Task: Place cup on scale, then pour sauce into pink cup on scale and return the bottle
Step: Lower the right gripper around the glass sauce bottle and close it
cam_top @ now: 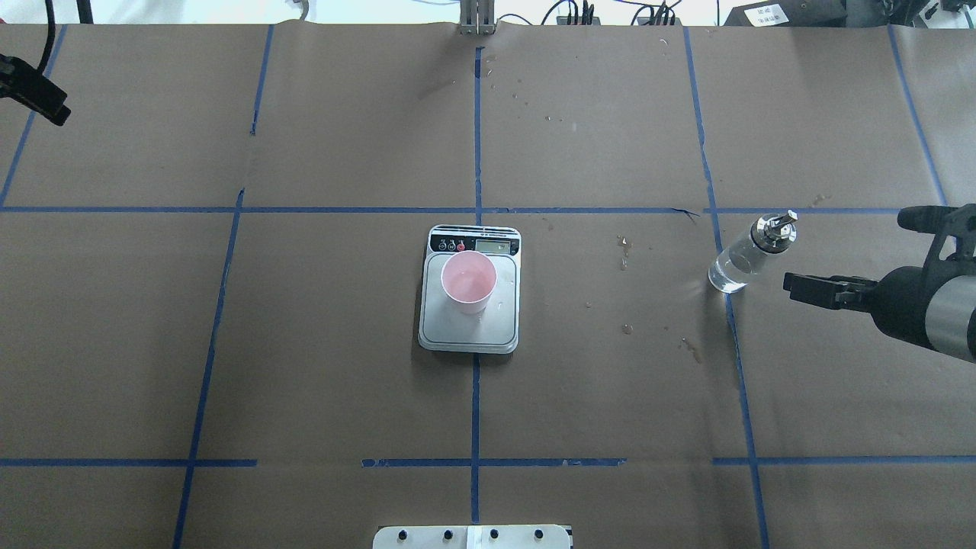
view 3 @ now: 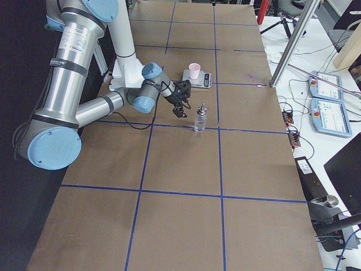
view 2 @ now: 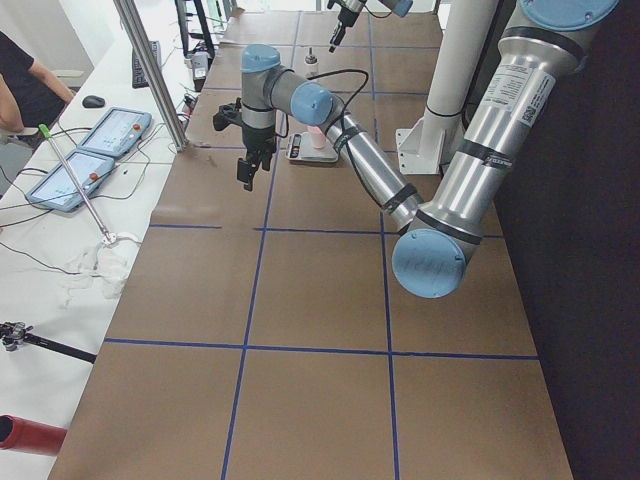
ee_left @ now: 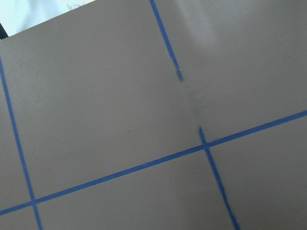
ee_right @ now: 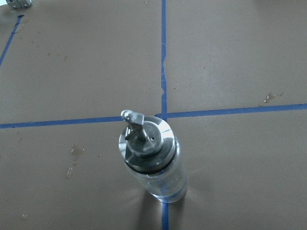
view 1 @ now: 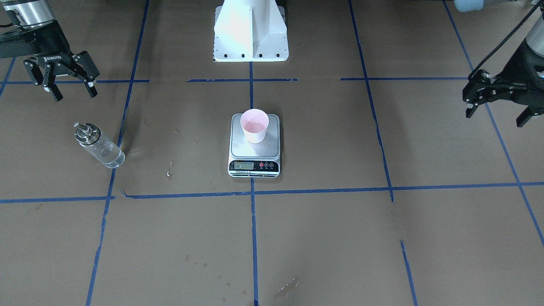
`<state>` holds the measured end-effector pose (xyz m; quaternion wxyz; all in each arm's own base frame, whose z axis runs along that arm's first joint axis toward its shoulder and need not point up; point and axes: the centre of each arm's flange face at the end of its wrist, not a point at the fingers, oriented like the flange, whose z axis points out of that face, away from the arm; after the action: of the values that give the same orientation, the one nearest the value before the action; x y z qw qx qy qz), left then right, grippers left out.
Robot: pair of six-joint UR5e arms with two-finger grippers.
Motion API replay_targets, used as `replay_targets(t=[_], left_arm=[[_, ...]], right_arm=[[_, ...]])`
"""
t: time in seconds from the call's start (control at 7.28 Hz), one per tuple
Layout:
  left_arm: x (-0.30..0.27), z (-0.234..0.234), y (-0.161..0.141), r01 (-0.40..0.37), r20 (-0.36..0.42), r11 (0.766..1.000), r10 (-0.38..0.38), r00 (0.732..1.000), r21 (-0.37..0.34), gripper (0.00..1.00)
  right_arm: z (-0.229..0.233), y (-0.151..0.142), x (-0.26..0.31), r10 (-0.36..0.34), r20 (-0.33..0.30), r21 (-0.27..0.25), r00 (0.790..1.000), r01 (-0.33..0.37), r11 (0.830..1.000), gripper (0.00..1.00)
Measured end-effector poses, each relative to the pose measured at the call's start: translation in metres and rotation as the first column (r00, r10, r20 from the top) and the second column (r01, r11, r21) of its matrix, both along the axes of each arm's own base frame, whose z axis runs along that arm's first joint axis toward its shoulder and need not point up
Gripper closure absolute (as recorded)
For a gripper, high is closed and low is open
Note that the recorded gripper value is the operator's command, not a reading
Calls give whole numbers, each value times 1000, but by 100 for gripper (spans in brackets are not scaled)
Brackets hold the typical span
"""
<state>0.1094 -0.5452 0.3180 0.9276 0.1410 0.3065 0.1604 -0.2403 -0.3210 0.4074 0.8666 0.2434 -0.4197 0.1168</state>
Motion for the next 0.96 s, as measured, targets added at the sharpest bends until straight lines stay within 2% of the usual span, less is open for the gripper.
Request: replay_targets(t=[0.41, 0.69, 0.96], left_arm=[[-18, 34, 5, -45, 22, 998, 44, 999, 46, 0], [-35, 77, 10, -63, 31, 994, 60, 998, 95, 0], [-52, 110, 2, -78, 48, 990, 73, 996, 117, 0]], right_arm=[[3, -2, -43, 78, -50, 115, 996, -72, 991, 0], [15, -8, -53, 118, -116, 182, 986, -95, 979, 0], [24, -20, -68, 144, -157, 223, 977, -107, 969, 0]])
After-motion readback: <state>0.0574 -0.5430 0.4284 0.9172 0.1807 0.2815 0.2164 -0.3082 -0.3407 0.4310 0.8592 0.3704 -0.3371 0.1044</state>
